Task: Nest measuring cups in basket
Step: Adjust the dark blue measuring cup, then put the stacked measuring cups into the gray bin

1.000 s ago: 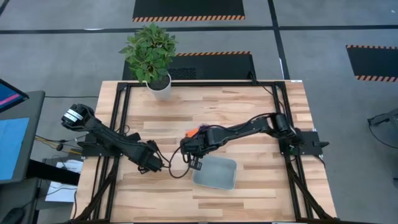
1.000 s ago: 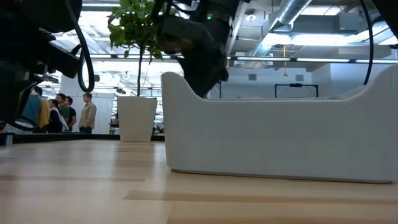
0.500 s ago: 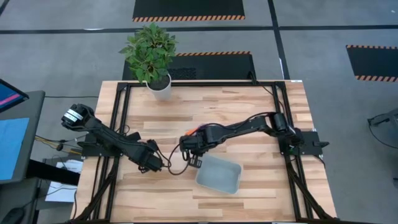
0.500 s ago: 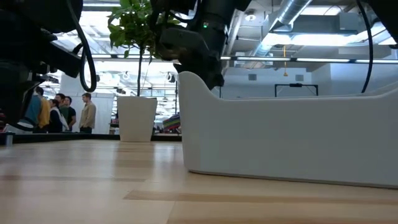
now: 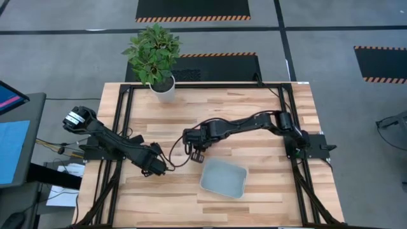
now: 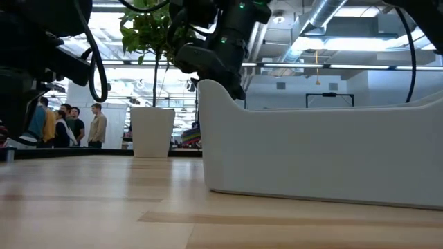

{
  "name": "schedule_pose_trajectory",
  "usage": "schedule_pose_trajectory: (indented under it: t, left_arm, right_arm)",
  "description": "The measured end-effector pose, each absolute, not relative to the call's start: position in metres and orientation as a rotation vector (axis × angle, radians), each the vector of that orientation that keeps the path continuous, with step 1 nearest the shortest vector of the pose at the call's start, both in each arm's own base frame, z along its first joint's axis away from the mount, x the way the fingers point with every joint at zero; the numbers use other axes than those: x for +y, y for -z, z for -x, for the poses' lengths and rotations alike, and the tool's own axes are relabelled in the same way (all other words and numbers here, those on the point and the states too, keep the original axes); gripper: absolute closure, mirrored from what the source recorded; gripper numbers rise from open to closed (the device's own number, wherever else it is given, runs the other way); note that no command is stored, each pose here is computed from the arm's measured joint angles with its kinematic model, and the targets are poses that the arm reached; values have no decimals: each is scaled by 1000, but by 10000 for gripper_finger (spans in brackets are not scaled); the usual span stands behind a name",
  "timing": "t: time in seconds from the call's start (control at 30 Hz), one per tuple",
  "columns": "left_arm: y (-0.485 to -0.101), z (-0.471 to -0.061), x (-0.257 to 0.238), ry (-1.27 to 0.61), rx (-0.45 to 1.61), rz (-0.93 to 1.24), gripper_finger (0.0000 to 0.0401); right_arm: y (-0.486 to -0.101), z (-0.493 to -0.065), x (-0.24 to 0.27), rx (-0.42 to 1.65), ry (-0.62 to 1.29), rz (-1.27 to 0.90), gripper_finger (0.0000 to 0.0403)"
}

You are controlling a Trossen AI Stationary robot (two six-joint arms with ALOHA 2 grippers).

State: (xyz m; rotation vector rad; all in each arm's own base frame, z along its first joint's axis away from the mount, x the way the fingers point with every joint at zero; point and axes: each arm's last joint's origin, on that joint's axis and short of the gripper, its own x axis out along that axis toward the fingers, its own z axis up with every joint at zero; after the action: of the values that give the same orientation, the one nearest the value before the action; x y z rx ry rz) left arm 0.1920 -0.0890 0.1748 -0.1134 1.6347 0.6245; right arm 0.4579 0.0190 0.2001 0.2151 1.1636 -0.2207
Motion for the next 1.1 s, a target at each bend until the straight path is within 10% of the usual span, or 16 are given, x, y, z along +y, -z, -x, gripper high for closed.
schedule_pose_trajectory:
  t: [0.6, 0.87, 1.1]
  left_arm:
    - [-175, -195, -87, -652, 1573, 84, 319]
    - [-180, -221, -61, -608, 1487, 85, 319]
    - [-202, -250, -21, -596, 1382, 136, 319]
  right_arm:
    - [-245, -455, 17, 1153, 129, -265, 368]
    - [-314, -376, 19, 1414, 483, -5, 382]
    - [-356, -299, 27, 1049, 706, -158, 381]
